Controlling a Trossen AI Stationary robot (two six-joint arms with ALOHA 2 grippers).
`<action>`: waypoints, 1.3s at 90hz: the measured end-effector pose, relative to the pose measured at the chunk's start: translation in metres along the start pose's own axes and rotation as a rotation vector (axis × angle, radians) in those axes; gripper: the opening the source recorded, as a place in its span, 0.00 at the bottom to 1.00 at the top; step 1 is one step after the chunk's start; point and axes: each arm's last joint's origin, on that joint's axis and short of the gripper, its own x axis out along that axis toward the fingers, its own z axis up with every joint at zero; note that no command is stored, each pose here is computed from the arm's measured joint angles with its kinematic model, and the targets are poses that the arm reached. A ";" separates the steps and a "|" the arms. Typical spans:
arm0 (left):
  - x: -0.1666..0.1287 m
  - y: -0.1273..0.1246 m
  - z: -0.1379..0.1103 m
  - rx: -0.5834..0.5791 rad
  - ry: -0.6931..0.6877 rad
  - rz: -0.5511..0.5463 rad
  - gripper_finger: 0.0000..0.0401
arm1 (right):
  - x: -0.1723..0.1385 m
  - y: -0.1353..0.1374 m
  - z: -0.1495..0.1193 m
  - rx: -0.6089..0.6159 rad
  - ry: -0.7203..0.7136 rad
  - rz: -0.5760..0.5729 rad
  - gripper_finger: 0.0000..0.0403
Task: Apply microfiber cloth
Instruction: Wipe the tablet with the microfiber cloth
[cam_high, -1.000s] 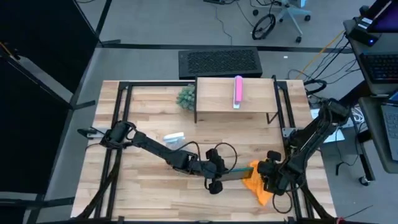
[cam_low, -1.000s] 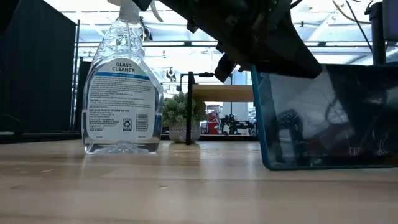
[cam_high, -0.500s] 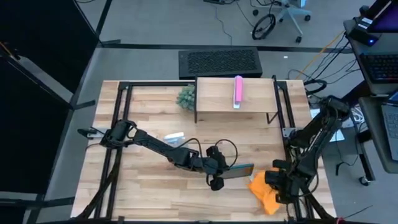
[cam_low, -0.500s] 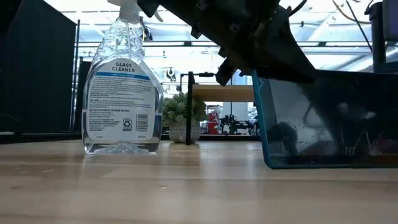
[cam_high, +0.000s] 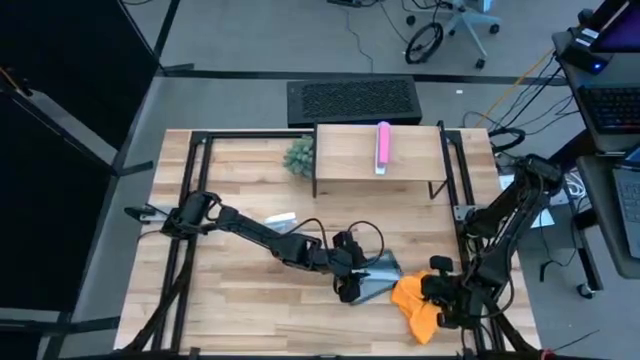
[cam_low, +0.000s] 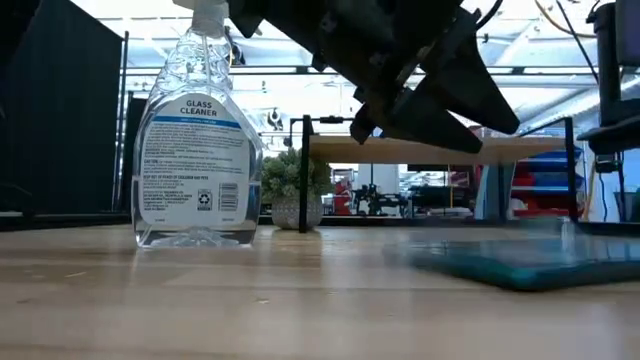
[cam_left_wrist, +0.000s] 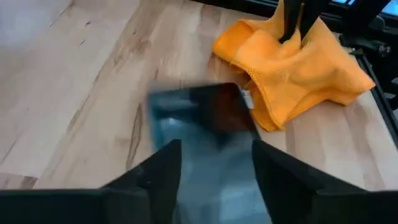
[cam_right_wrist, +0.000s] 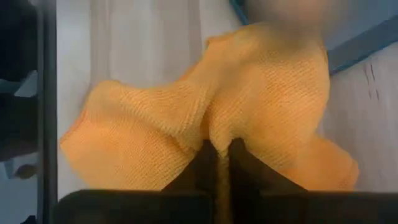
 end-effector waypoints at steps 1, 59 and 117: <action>0.000 0.000 0.000 0.001 0.001 0.001 0.53 | 0.000 0.000 0.000 0.000 0.000 0.000 0.00; -0.008 -0.046 -0.053 0.119 0.132 0.128 0.31 | 0.016 0.005 0.075 -0.175 -0.454 0.056 0.00; 0.031 -0.035 -0.089 0.043 0.158 0.063 0.12 | 0.104 -0.019 0.092 -0.172 -0.259 -0.041 0.00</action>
